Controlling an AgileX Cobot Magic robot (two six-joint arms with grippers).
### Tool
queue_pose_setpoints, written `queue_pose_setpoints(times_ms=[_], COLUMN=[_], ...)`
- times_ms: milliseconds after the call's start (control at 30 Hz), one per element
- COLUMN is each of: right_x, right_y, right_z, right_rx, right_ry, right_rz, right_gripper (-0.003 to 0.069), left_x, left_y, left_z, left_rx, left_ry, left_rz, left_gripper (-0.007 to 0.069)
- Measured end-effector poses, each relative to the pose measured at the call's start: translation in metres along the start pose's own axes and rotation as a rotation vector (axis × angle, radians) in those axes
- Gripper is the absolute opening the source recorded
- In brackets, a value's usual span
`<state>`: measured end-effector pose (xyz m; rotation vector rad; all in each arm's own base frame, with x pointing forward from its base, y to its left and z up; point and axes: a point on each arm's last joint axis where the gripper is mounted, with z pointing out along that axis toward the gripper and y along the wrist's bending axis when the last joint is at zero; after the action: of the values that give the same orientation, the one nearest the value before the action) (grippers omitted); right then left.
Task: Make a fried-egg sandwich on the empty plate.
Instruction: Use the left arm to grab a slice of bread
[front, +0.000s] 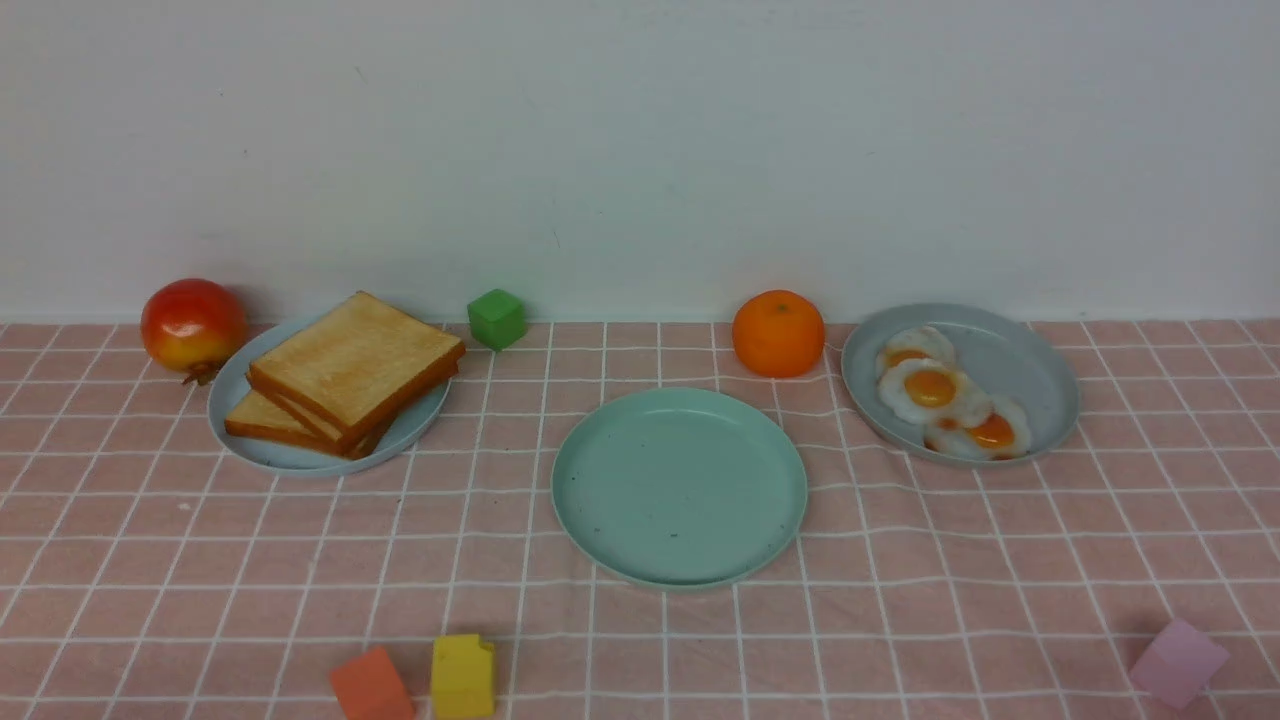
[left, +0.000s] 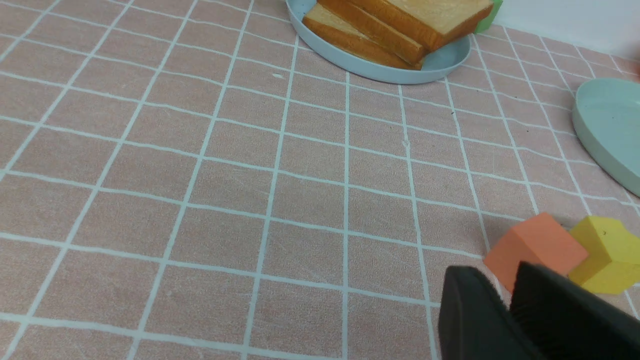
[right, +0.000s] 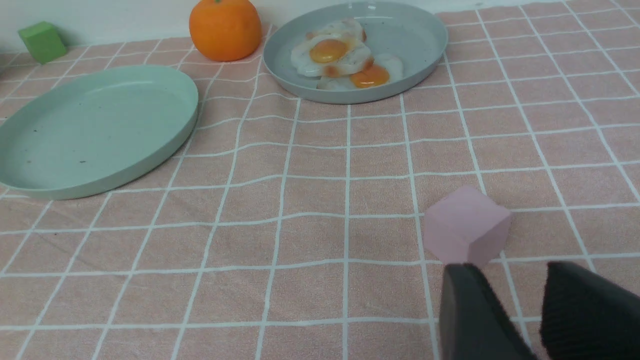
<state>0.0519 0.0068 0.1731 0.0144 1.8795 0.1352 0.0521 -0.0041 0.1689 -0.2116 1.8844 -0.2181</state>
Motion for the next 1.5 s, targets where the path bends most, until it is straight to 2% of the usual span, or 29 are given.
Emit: queue_pose_setpoints(times_ms=[733,833,867,933,967,1000,1067,1133,1233,1333,1500], right_x=[0.000,0.000,0.000,0.000,0.000,0.000,0.000,0.000,0.000,0.000,0.000], right_y=[0.000,0.000,0.000,0.000,0.000,0.000,0.000,0.000,0.000,0.000,0.000], right_z=[0.000,0.000,0.000,0.000,0.000,0.000,0.000,0.000,0.000,0.000,0.000], right_rx=[0.000,0.000,0.000,0.000,0.000,0.000,0.000,0.000,0.000,0.000,0.000], right_ry=[0.000,0.000,0.000,0.000,0.000,0.000,0.000,0.000,0.000,0.000,0.000], right_rz=[0.000,0.000,0.000,0.000,0.000,0.000,0.000,0.000,0.000,0.000,0.000], right_gripper=[0.0242,0.0242,0.0242,0.0242,0.0242,0.0242,0.0242,0.0242,0.0242,0.0242,0.0242], left_x=[-0.001,-0.004,-0.004,-0.009,-0.010,-0.014,-0.019,-0.025,-0.032,-0.040,-0.074], left_y=[0.000,-0.001,-0.002,-0.006,-0.007,-0.009,-0.010,-0.009,-0.006,-0.010,-0.031], left_z=[0.000,0.000,0.000,-0.001,-0.001,-0.001,-0.003,-0.004,-0.006,-0.010,-0.032], left_rx=[0.002,0.034,0.025,0.097,0.106,0.136,0.182,0.206,0.218,0.234,0.293], left_ry=[-0.011,-0.037,-0.048,-0.090,-0.096,-0.127,-0.170,-0.221,-0.308,-0.319,-0.258], left_rz=[0.000,-0.032,-0.067,-0.287,-0.294,-0.484,-0.667,-0.770,-0.831,-0.819,-0.575], left_gripper=[0.0144,0.0146,0.0146,0.0148,0.0148,0.0150,0.0152,0.0154,0.0154,0.0143,0.0078])
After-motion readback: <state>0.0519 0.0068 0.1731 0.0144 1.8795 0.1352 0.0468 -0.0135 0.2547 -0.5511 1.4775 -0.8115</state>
